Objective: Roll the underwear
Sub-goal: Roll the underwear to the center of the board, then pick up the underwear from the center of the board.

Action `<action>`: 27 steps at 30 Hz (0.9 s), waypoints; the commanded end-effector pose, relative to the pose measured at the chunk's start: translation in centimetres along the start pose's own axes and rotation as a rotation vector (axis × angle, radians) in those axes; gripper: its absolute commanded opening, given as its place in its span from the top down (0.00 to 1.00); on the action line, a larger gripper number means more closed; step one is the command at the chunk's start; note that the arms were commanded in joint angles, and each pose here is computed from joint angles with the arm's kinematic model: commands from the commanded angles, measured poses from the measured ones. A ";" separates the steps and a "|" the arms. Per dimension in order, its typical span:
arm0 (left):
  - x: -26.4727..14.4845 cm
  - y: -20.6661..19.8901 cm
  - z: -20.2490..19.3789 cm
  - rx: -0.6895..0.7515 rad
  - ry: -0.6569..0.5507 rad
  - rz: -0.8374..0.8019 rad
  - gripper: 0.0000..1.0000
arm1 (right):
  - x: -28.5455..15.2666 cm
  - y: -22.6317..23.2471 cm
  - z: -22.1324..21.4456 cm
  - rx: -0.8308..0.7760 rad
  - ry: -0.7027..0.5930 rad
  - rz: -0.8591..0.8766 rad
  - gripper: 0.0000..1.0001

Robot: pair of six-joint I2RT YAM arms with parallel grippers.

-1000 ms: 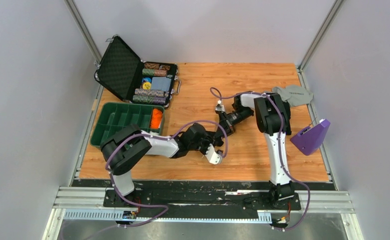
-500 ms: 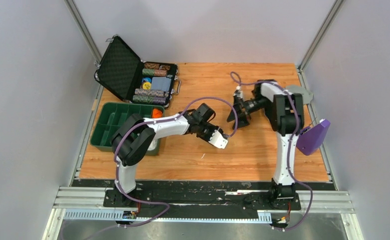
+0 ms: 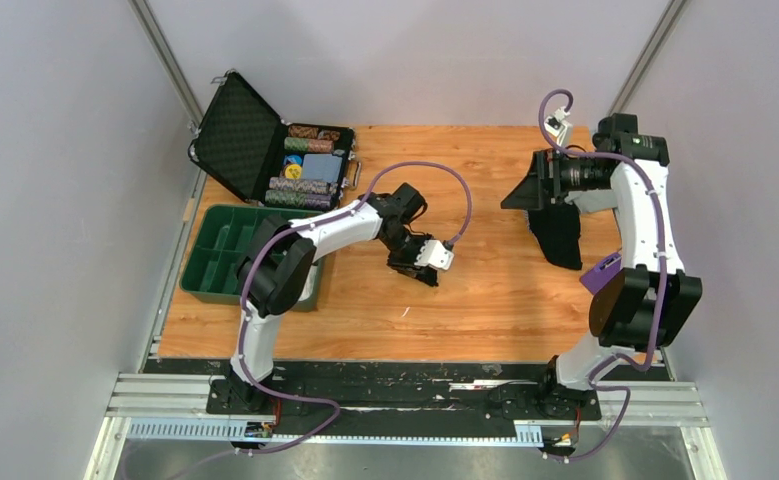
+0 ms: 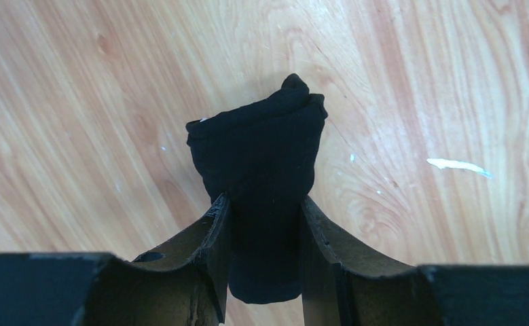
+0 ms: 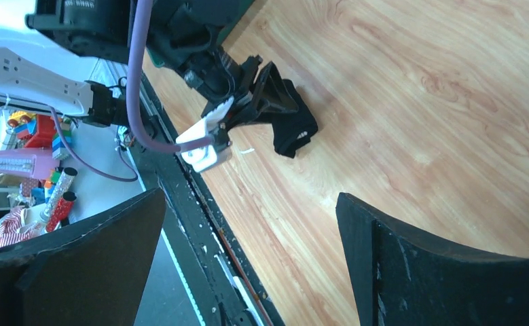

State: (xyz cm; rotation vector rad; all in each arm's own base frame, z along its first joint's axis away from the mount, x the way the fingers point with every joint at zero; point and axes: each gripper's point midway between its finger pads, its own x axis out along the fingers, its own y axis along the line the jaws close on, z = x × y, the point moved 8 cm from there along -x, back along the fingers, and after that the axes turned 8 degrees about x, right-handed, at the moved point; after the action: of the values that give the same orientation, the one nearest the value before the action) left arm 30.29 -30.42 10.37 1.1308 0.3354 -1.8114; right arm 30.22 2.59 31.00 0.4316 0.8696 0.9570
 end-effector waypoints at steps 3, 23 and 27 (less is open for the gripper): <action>0.0 -2.9 -0.5 -0.185 -0.007 -0.179 1.00 | 0.2 -0.2 -1.5 0.037 0.005 -0.050 0.00; 1.6 -3.6 -1.9 -0.369 -0.022 -0.240 1.00 | 6.5 1.8 -15.3 -0.965 -0.121 -0.099 0.06; 2.2 -4.0 -2.5 -0.406 -0.026 -0.265 1.00 | 11.1 0.5 -17.8 -1.149 -0.087 -0.067 0.09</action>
State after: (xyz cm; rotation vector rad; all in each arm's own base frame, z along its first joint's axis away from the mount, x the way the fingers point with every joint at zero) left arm 29.32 -28.81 9.91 0.8644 0.6364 -1.8543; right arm 15.82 9.04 16.29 -0.2599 0.4355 1.2063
